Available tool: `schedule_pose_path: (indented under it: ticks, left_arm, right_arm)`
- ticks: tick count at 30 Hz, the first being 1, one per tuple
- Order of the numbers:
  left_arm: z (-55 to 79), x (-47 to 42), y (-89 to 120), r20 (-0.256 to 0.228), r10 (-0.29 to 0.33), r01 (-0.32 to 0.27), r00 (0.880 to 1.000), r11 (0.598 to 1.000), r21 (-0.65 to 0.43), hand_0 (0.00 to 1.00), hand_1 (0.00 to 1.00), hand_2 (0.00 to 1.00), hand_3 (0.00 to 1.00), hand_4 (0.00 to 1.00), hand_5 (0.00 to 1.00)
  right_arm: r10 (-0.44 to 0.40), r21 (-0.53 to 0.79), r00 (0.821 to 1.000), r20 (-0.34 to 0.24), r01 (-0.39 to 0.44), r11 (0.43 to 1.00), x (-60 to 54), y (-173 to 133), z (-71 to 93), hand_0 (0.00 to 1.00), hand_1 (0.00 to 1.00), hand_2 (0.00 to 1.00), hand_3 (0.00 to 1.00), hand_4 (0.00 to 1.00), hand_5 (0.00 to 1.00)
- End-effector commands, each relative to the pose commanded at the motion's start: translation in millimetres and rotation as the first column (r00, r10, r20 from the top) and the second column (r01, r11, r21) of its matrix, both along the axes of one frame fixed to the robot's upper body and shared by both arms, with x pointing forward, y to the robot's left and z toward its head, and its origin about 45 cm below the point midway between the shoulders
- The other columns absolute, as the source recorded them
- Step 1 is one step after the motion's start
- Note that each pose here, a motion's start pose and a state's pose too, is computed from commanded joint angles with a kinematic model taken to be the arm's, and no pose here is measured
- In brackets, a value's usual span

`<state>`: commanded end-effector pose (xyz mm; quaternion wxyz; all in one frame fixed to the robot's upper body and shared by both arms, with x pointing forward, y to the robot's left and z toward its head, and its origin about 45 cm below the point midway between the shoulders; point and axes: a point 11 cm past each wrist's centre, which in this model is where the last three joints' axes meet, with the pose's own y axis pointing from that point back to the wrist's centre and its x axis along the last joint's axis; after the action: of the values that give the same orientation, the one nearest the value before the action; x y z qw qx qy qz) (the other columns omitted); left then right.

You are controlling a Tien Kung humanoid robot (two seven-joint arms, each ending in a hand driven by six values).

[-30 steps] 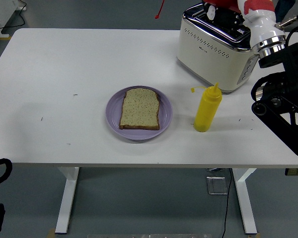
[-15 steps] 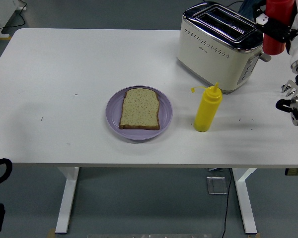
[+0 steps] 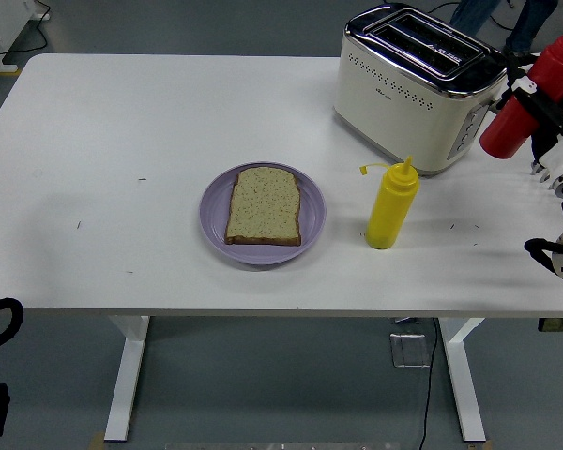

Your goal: Pick up the cup,pour liquid into bread,place the cup on the desk

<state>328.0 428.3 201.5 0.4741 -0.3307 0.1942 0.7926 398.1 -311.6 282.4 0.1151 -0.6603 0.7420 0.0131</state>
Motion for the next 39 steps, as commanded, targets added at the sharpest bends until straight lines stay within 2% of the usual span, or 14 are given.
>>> schedule_pose_path:
  ticks: [8,11,20,36,37,39]
  left_arm:
    - [0.4,0.8,-1,0.001,-0.002,0.002,1.000,1.000,0.000,0.782,0.727,0.733,0.679,0.574,0.998]
    - [0.4,0.8,-1,0.001,-0.002,0.002,1.000,1.000,0.000,0.782,0.727,0.733,0.679,0.574,0.998]
    - [0.3,1.0,-1,0.001,-0.004,0.004,1.000,1.000,0.000,0.783,0.730,0.734,0.684,0.575,0.998]
    - [0.4,1.5,-2,0.001,-0.004,0.004,1.000,1.000,0.000,0.783,0.732,0.737,0.689,0.572,0.998]
    - [0.4,1.5,-2,0.001,-0.004,0.004,1.000,1.000,0.000,0.786,0.734,0.741,0.693,0.572,0.998]
    - [0.2,1.4,-2,0.001,-0.004,0.004,1.000,1.000,0.000,0.786,0.734,0.741,0.693,0.572,0.998]
  right_arm:
    - [-0.109,-0.216,0.991,0.084,0.124,0.968,-14.3,-16,-22.7,0.093,0.128,0.252,0.335,0.470,0.101]
    - [-0.127,-0.259,0.988,0.090,0.147,0.955,-18.2,-18,-32.1,0.093,0.128,0.252,0.335,0.470,0.101]
    - [-0.137,-0.315,0.989,0.054,0.147,0.938,-26.8,-15,-65.4,0.107,0.134,0.258,0.335,0.470,0.101]
    - [-0.089,-0.293,0.996,-0.007,0.083,0.952,-36.2,7,-102.4,0.112,0.133,0.261,0.337,0.469,0.109]
    - [-0.087,-0.293,0.996,-0.009,0.080,0.953,-36.5,8,-103.4,0.113,0.172,0.262,0.339,0.464,0.113]
    - [-0.077,-0.288,0.997,-0.014,0.070,0.955,-37.7,12,-107.3,0.113,0.172,0.262,0.339,0.464,0.113]
